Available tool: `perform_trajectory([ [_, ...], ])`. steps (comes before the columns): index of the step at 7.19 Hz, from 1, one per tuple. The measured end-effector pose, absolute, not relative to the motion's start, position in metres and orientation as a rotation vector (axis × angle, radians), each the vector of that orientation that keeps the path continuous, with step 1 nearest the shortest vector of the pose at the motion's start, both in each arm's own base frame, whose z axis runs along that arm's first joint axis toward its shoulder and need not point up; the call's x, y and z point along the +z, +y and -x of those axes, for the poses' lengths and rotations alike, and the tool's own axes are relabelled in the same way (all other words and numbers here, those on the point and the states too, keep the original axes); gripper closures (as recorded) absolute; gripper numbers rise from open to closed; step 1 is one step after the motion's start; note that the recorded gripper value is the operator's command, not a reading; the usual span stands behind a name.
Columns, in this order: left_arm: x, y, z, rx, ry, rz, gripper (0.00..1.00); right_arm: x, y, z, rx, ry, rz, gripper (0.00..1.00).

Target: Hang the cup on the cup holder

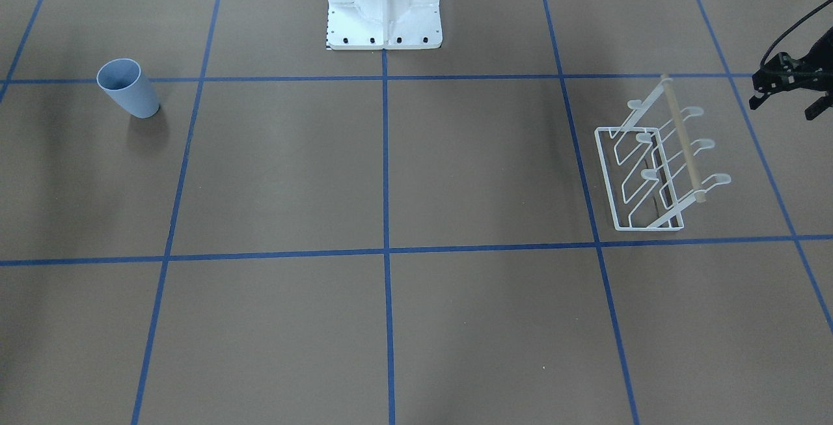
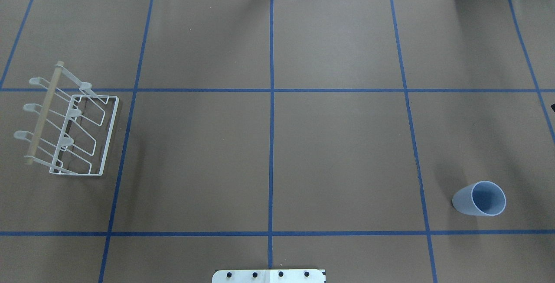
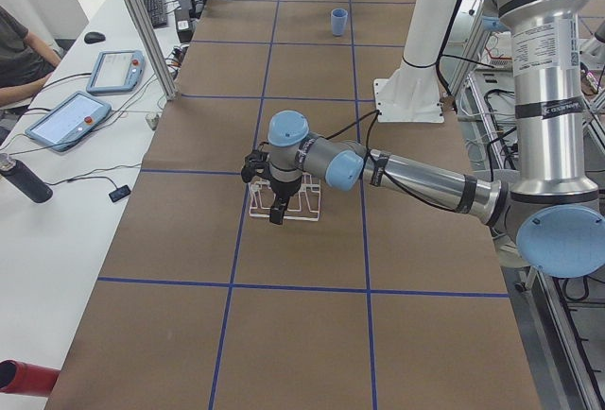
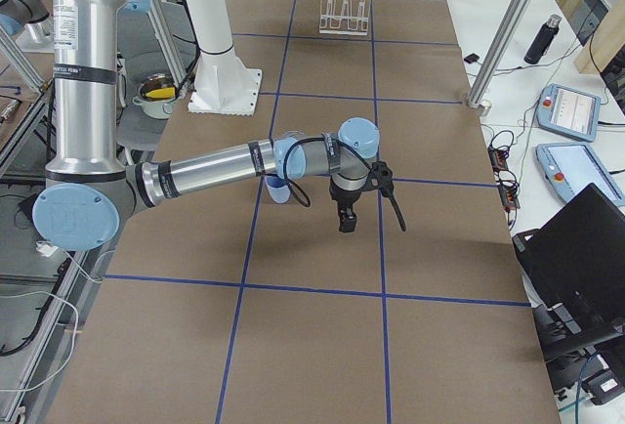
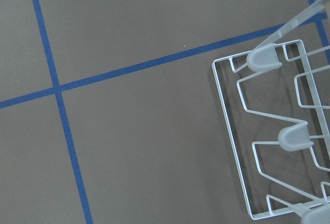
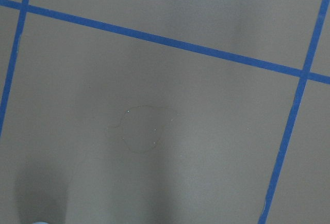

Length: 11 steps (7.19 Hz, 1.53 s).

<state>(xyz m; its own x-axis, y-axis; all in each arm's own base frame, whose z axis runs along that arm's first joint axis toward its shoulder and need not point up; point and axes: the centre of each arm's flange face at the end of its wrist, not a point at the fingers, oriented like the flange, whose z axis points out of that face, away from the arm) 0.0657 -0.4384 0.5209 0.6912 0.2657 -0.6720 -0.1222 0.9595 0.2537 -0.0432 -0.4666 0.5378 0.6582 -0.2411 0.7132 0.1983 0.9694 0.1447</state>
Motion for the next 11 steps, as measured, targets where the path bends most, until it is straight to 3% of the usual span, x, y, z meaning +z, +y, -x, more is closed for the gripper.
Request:
perform_trajectory([
  [11, 0.512, -0.435, -0.062, 0.215, 0.772, -0.214, 0.02, 0.515, -0.456, 0.078, -0.280, -0.876, -0.106, 0.00],
])
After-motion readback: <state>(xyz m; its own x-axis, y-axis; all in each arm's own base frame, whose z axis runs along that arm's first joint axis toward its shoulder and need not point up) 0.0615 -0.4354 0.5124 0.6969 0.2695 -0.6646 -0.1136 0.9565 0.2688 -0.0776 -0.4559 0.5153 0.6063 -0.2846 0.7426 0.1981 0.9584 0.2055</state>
